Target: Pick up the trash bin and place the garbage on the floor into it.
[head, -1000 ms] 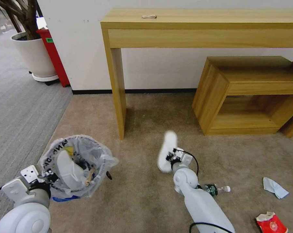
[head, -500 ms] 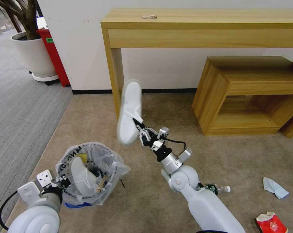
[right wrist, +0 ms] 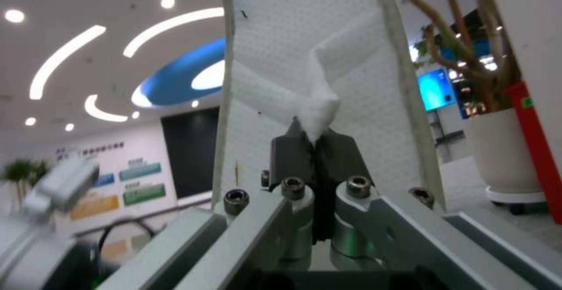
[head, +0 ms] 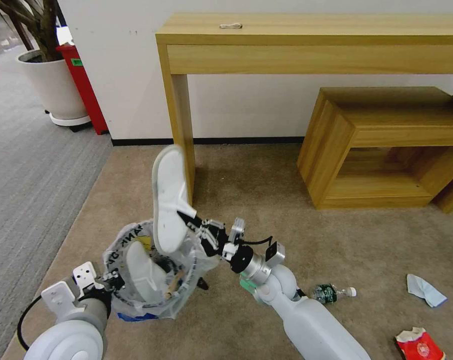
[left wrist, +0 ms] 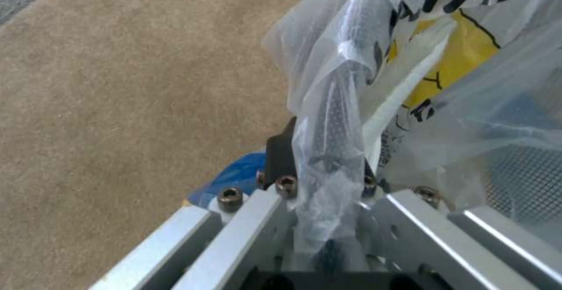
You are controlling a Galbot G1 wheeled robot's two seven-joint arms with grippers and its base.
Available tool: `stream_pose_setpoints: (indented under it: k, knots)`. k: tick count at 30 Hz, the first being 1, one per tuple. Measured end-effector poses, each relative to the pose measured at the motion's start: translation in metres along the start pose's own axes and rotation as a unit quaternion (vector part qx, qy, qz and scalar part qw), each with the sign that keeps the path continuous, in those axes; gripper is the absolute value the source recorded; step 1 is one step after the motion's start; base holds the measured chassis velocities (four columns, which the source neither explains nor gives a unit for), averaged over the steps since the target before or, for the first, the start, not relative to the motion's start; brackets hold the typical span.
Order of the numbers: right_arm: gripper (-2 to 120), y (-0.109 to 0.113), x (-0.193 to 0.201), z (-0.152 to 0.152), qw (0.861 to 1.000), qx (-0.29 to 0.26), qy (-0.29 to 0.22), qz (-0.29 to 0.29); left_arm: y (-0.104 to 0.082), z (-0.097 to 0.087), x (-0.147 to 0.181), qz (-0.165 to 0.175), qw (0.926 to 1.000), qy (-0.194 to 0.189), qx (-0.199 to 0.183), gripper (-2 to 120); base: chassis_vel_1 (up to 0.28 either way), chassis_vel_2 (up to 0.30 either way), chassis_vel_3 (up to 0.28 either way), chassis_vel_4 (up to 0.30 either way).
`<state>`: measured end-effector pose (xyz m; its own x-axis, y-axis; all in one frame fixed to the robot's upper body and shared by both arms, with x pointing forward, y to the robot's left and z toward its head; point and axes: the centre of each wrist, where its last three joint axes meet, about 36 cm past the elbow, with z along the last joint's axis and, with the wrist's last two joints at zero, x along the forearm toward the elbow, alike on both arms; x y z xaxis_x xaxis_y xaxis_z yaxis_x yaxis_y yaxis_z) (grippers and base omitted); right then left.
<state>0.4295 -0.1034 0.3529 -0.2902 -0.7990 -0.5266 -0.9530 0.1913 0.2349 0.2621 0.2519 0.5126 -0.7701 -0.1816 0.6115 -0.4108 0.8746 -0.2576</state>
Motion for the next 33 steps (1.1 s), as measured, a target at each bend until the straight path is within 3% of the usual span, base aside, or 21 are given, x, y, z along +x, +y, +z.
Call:
stream_pose_setpoints:
  k: [8, 24, 28, 32, 33]
  knots:
    - [0, -0.003, 0.006, 0.004, 0.998, 0.03, 0.04, -0.033, -0.002, -0.003, 0.012, 0.013, 0.9999, 0.0, 0.001, 0, 0.0, 0.0, 0.0, 0.0]
    - [56, -0.007, 0.022, -0.013, 0.997, 0.057, 0.053, -0.016, 0.006, -0.015, 0.009, 0.002, 0.9999, -0.012, 0.004, 0, 0.0, 0.0, 0.0, 0.0]
    - [69, -0.006, 0.019, -0.034, 0.995, 0.082, 0.032, 0.047, 0.011, -0.017, 0.002, -0.012, 0.9998, -0.015, 0.003, 0, 0.0, 0.0, 0.0, 0.0]
    - [89, -0.013, 0.028, -0.077, 0.97, 0.152, 0.02, 0.19, 0.018, -0.018, -0.011, -0.051, 0.9981, -0.035, -0.004, 0, 0.0, 0.0, 0.0, 0.0]
    - [89, -0.013, 0.028, -0.077, 0.97, 0.152, 0.02, 0.19, 0.018, -0.018, -0.011, -0.051, 0.9981, -0.035, -0.004, 0, 0.0, 0.0, 0.0, 0.0]
